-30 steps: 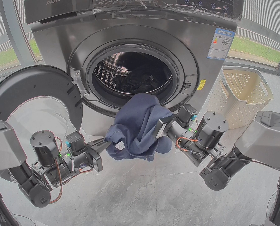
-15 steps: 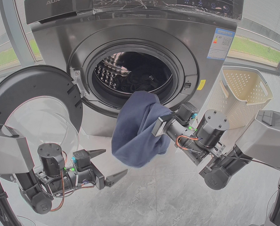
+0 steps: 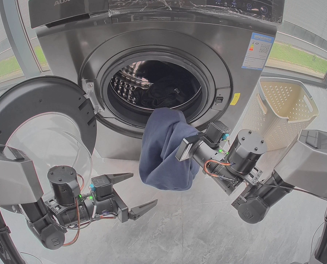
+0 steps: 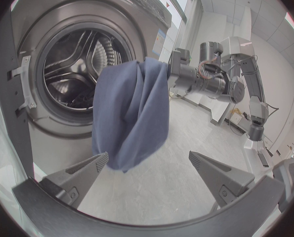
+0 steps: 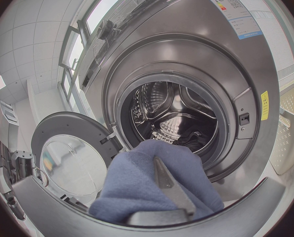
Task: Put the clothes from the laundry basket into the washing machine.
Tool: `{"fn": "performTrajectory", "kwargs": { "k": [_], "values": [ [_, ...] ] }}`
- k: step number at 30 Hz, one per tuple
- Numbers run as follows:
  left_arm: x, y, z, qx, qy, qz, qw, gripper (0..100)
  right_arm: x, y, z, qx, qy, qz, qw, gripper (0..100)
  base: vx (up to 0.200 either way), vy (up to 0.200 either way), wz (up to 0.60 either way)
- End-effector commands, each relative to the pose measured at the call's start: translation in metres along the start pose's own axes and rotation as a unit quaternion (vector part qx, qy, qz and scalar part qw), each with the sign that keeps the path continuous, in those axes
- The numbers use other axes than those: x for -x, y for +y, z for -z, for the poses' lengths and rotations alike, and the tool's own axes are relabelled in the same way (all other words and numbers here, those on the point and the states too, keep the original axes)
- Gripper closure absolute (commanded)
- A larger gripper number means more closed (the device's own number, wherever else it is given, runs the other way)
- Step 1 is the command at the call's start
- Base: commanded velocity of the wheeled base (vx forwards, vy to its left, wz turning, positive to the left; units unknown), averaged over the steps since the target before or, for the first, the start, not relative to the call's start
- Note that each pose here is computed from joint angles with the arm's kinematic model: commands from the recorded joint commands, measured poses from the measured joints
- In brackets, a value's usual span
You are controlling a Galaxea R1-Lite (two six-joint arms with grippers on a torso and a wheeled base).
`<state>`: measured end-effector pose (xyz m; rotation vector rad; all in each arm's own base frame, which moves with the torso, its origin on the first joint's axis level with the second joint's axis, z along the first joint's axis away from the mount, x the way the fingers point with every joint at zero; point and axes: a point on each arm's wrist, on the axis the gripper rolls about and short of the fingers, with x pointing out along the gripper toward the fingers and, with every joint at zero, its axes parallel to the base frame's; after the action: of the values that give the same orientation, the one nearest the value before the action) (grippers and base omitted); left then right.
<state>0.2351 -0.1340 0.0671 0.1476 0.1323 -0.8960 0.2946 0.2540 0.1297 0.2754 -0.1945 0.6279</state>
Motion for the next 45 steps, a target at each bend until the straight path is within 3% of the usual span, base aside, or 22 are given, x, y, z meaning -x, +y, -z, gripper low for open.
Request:
{"fn": "performTrajectory", "kwargs": {
  "k": [1, 11, 17, 25, 31, 32, 42, 45],
  "values": [
    [-0.019, -0.002, -0.006, 0.0, -0.022, 0.013, 0.9997, 0, 0.0, 0.003, 0.001, 0.001, 0.001, -0.004, 1.0, 100, 0.0, 0.0, 0.0],
    [-0.058, -0.002, -0.004, 0.006, -0.041, 0.025, 0.9988, 0, -0.001, 0.023, 0.004, -0.007, 0.0, -0.028, 0.9996, 100, 0.0, 0.0, 0.0],
    [-0.089, 0.011, -0.001, 0.001, -0.064, -0.006, 0.998, 0, 0.003, 0.029, 0.006, -0.01, 0.005, -0.035, 0.9993, 100, 0.0, 0.0, 0.0],
    [-0.109, 0.036, -0.002, 0.008, -0.092, -0.064, 0.9936, 0, 0.01, 0.031, 0.008, -0.01, 0.016, -0.022, 0.9996, 100, 0.0, 0.0, 0.0],
    [-0.118, 0.044, 0.002, 0.014, -0.097, -0.099, 0.9903, 0, 0.011, 0.035, 0.006, -0.012, 0.015, -0.027, 0.9995, 100, 0.0, 0.0, 0.0],
    [-0.12, 0.045, 0.004, 0.015, -0.096, -0.102, 0.99, 100, 0.012, 0.035, 0.005, -0.013, 0.014, -0.028, 0.9994, 100, 0.0, 0.0, 0.0],
    [-0.121, 0.048, -0.004, 0.029, -0.112, -0.109, 0.9874, 100, 0.014, 0.031, -0.002, -0.018, 0.009, -0.021, 0.9996, 100, 0.0, 0.0, 0.0],
    [-0.114, 0.051, -0.014, 0.043, -0.125, -0.121, 0.9839, 100, 0.015, 0.023, -0.004, -0.022, 0.011, -0.009, 0.9997, 100, 0.0, 0.0, 0.0]
  ]
}}
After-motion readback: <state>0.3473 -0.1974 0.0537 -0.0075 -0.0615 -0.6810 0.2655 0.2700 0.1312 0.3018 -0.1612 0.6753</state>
